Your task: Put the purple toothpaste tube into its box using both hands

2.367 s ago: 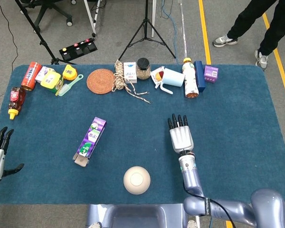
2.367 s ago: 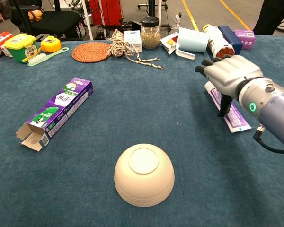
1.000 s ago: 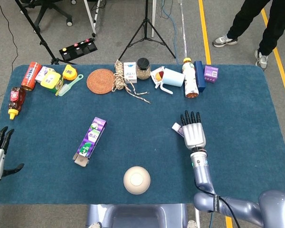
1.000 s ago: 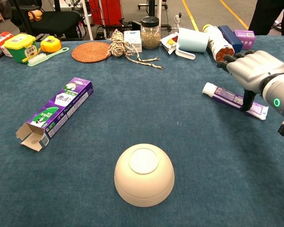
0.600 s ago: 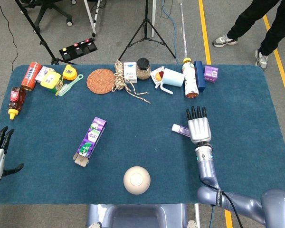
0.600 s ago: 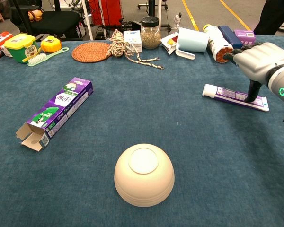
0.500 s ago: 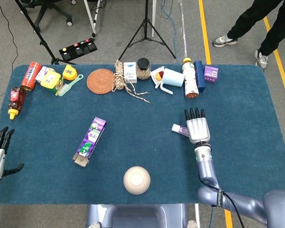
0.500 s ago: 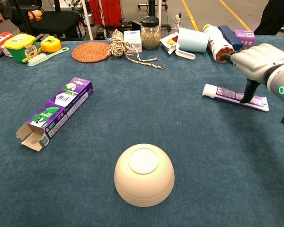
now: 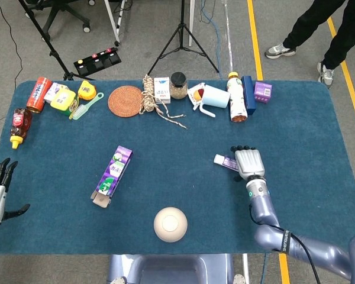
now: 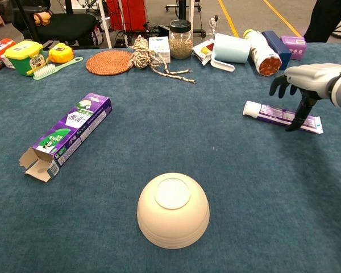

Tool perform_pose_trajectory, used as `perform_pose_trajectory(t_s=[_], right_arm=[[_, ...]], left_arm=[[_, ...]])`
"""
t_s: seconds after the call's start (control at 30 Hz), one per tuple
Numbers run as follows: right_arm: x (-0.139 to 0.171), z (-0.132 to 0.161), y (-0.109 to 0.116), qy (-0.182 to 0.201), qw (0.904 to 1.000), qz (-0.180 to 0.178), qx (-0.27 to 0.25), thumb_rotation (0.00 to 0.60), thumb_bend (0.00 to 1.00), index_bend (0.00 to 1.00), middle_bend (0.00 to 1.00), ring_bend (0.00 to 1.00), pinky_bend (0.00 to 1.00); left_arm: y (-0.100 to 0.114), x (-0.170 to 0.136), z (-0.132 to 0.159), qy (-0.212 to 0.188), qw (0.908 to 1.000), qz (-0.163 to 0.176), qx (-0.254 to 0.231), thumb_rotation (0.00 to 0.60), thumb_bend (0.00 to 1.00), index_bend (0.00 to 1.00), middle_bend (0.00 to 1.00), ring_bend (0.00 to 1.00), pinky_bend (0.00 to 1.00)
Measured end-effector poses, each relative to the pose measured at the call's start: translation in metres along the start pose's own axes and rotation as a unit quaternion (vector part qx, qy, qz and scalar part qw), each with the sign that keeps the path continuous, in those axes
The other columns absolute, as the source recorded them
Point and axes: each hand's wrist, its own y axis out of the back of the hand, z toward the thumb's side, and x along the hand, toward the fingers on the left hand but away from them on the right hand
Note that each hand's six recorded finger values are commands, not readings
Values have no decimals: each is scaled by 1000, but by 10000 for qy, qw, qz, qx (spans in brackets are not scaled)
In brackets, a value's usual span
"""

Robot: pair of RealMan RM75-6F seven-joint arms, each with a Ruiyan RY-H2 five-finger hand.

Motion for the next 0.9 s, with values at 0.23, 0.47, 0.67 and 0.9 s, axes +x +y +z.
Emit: perform_pose_trajectory(t_s=[0.23,0.47,0.67,0.9], right_arm=[[-6,-14,-9,-134,9997,111,-196,600,0,317,338,336,352],[-9,-18,-13,-88,9992,103,-375,600,0,361,385,383,423],[-12,-17,-17,-40,9984,189,-527,600,1,366,392,388,436],[-15,-14,-20,-28,9983,231,-533,600,54,400,422,410,465]], left_arm=[[-2,0,1,8,10000,-22,23,600,18,0,0,0,91],[-4,1,2,30,10000,-36,39,600,19,0,0,0,91],[-5,1,2,35,10000,-53,62,600,18,0,0,0,91],[-5,2,1,59,10000,-43,58,600,19,0,0,0,91]])
